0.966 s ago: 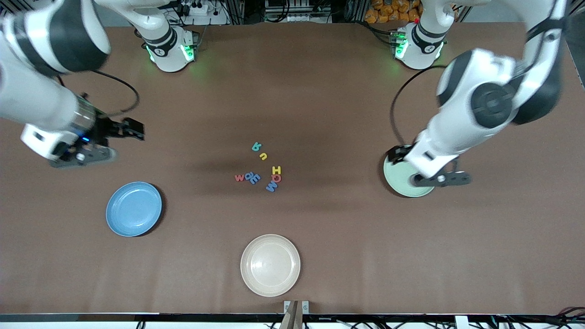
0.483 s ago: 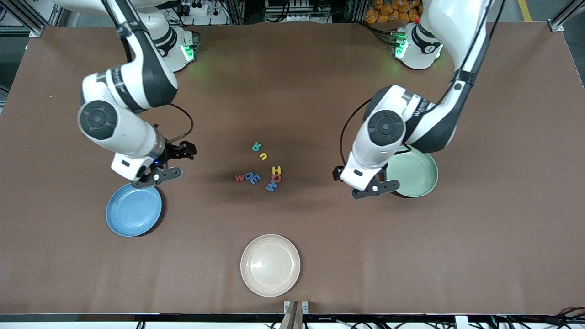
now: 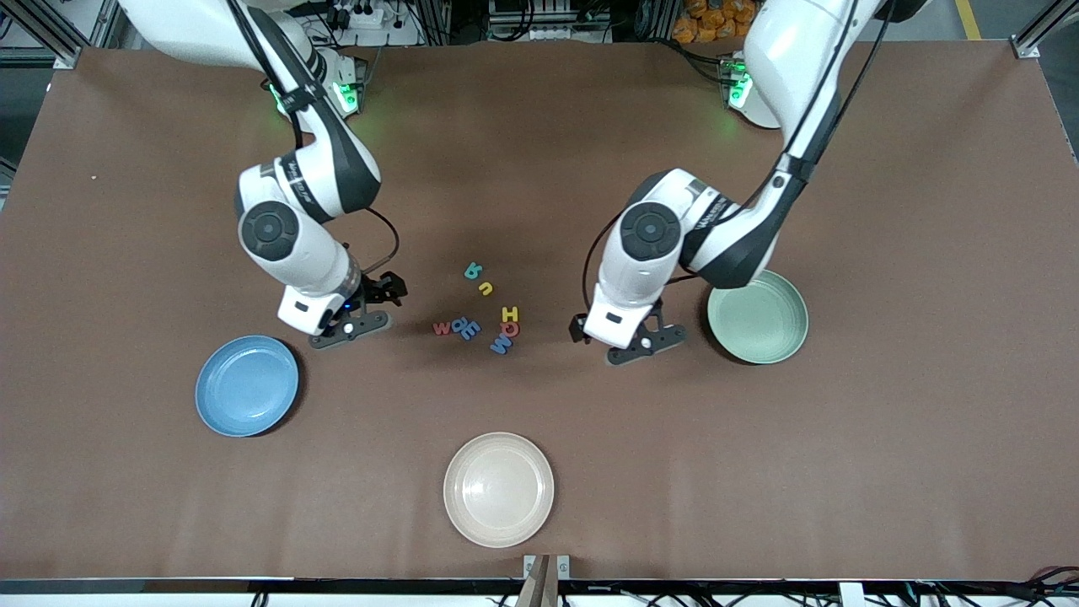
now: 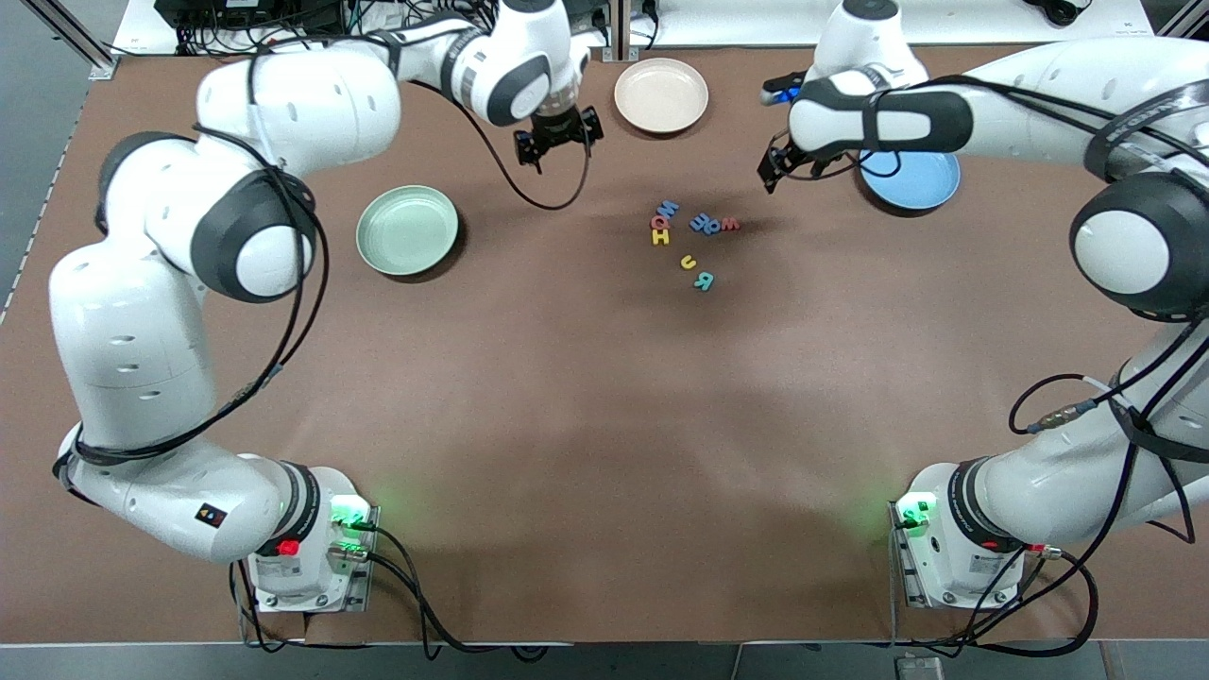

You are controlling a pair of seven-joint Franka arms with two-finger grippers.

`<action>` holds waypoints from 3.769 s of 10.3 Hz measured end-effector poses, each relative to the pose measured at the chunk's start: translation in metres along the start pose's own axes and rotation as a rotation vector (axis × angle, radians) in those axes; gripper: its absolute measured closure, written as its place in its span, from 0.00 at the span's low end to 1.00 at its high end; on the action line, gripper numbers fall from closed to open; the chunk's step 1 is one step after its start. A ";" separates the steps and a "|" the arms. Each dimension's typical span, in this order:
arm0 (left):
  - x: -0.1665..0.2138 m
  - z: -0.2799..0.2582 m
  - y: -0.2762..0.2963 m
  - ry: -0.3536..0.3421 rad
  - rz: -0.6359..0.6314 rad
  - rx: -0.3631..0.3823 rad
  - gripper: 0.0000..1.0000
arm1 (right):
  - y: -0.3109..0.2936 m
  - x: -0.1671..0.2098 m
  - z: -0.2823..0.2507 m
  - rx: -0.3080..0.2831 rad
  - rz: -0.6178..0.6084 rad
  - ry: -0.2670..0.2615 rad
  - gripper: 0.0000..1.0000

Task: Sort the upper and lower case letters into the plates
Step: 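Move both grippers from rest toward the foam letters in the middle, then lower the right gripper and grasp the red M while the left gripper hovers, then carry the red M into the blue plate while the left gripper grasps the yellow H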

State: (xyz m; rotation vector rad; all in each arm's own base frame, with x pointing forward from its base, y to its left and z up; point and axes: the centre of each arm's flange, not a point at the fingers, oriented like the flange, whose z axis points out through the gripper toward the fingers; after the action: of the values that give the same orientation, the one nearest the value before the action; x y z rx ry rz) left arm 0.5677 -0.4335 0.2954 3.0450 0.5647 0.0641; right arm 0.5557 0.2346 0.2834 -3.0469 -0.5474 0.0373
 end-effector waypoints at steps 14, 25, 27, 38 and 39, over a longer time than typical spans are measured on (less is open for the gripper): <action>-0.114 0.074 0.081 0.181 -0.281 -0.042 0.00 | -0.049 0.002 0.087 -0.067 -0.297 0.032 0.00; -0.073 0.062 0.076 0.247 0.000 -0.056 0.00 | -0.071 0.002 0.114 -0.059 -0.511 0.063 0.00; -0.078 0.061 0.079 0.244 0.007 -0.061 0.00 | -0.070 0.003 0.117 -0.059 -0.510 0.063 0.00; -0.120 0.071 0.093 0.231 0.052 -0.062 0.00 | -0.057 0.019 0.111 -0.065 -0.520 0.087 0.67; -0.123 0.075 0.094 0.228 0.059 -0.057 0.00 | -0.044 0.022 0.108 -0.067 -0.499 0.084 0.67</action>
State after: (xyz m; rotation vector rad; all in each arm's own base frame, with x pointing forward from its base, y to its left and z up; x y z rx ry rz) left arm 0.4901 -0.5676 0.2216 3.0176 0.4748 0.4261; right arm 0.5572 0.2877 0.1776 -2.8582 -1.2991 -0.1281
